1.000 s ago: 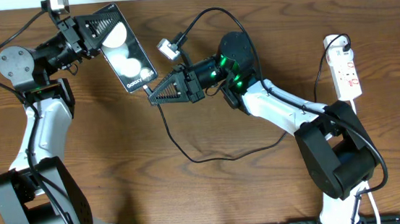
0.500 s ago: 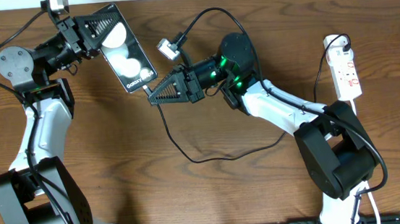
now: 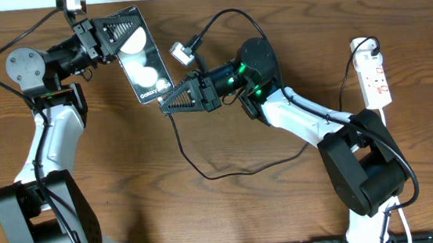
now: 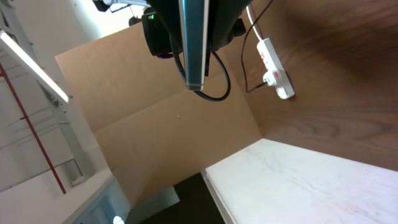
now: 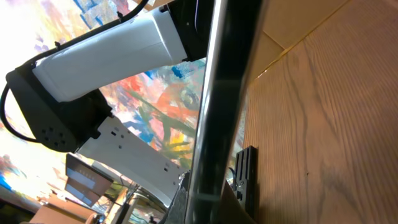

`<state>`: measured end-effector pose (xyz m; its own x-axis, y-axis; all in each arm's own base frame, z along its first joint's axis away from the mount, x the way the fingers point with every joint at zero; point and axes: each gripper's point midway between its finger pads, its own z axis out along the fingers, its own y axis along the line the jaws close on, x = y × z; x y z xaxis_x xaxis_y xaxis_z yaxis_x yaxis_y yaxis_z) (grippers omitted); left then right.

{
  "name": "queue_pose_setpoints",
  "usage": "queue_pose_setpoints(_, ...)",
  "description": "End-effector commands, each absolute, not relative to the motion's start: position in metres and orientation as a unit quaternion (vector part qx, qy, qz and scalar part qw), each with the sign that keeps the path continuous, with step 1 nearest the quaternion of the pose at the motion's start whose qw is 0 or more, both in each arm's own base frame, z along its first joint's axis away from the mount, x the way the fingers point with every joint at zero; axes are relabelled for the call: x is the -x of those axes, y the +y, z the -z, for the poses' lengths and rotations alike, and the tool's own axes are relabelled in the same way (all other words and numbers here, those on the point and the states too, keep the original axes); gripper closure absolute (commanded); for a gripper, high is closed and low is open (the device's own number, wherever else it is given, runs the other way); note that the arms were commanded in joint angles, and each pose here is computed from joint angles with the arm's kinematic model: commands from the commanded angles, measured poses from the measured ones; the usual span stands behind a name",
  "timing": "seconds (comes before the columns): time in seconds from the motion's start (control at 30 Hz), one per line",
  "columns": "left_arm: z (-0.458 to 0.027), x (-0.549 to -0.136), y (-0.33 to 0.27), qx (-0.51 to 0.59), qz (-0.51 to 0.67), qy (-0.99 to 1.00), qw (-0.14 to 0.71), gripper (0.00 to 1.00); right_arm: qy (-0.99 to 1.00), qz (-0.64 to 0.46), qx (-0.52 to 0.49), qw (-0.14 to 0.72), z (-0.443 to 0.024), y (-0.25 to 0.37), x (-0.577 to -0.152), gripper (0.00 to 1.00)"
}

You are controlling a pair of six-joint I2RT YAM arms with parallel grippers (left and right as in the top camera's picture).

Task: Plug charger to phone and switch on socket
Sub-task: 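Push the plug into the phone's port with the right gripper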

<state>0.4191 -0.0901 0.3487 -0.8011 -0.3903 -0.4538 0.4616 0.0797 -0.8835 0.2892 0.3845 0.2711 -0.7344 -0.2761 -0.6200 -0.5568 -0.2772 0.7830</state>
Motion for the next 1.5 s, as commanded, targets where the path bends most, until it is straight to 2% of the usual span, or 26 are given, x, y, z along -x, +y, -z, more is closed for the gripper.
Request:
queue_pose_setpoints(0.0, -0.347, -0.404, -0.103, -0.079, 0.672, 0.675, 0.293, 0.93, 0.610, -0.723, 0.280, 0.160, -0.284, 0.381, -0.329, 0.99)
queue_pose_setpoints(1.47, -0.348, -0.404, -0.105, -0.078, 0.673, 0.674, 0.293, 0.93, 0.636, -0.716, 0.211, 0.198, -0.280, 0.376, -0.363, 0.99)
